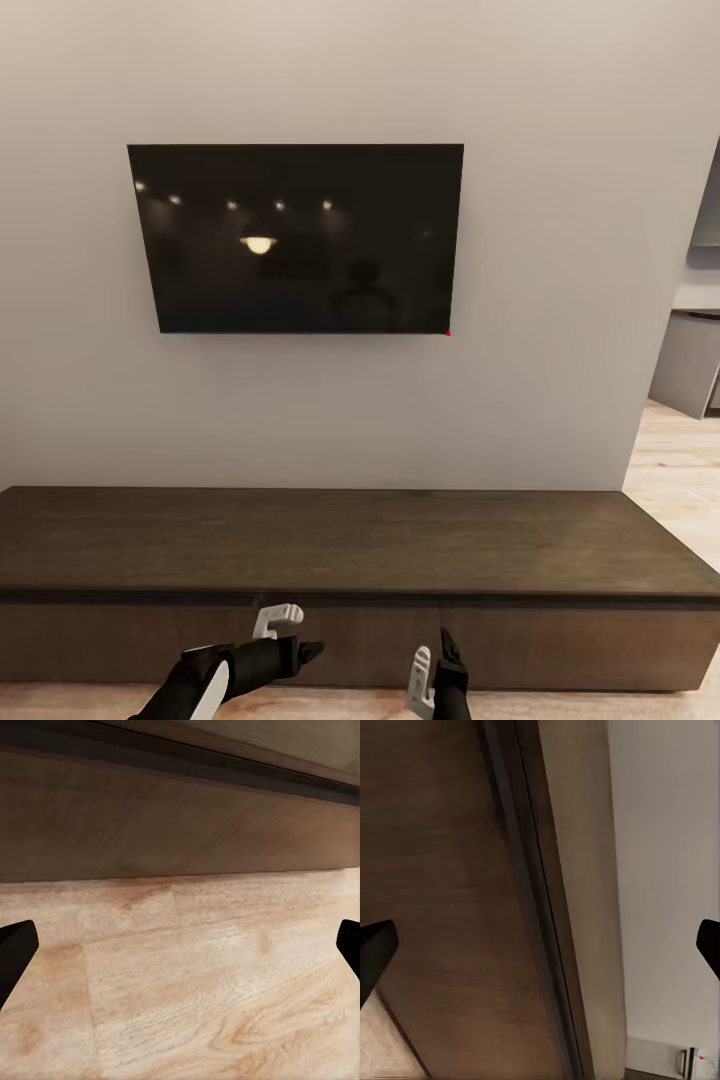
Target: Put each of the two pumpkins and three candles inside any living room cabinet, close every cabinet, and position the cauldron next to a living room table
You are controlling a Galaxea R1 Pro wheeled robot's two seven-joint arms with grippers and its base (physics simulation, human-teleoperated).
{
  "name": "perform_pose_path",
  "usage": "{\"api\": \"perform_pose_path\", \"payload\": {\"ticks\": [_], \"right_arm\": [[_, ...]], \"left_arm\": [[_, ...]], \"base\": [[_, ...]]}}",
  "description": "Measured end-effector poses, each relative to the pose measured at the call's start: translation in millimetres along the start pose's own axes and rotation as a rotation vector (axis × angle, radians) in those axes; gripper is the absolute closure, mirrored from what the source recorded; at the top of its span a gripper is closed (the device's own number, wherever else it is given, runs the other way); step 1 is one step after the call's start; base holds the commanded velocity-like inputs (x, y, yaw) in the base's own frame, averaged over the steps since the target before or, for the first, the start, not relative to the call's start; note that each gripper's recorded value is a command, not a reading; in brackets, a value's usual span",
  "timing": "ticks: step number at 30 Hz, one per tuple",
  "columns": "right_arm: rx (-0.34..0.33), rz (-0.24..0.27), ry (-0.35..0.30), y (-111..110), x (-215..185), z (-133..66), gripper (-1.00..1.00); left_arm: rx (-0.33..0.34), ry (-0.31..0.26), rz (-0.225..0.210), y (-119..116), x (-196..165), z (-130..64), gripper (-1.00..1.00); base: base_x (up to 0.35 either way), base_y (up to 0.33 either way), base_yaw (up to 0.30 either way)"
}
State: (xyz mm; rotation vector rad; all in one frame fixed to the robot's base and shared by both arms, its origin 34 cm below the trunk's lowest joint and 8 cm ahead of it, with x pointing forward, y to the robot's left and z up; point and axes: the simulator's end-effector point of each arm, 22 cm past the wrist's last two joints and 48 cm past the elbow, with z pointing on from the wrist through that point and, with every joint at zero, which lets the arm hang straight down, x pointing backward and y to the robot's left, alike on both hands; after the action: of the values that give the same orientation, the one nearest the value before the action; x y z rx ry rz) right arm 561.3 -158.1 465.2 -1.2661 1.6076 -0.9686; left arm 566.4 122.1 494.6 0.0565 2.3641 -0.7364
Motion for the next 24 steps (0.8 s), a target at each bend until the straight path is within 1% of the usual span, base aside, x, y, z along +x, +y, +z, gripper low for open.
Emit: {"api": "perform_pose_path", "payload": {"ticks": [6, 16, 24], "right_arm": [[-0.013, 0.012, -0.013, 3, -3, -0.1, -1.0], [-0.016, 0.023, -0.024, 4, -5, -0.1, -1.0], [-0.016, 0.025, -0.024, 3, -5, 0.0, -1.0]], "left_arm": [[0.001, 0.0, 0.0, -1, 0, 0.2, -1.0], [0.002, 0.001, -0.002, -1, 1, 0.7, -1.0], [-0.002, 0.025, -0.018, 2, 13, 3.0, -1.0]], "base": [[0.0, 0.0, 0.0], [0.0, 0.0, 0.0], [0.0, 0.0, 0.0]]}}
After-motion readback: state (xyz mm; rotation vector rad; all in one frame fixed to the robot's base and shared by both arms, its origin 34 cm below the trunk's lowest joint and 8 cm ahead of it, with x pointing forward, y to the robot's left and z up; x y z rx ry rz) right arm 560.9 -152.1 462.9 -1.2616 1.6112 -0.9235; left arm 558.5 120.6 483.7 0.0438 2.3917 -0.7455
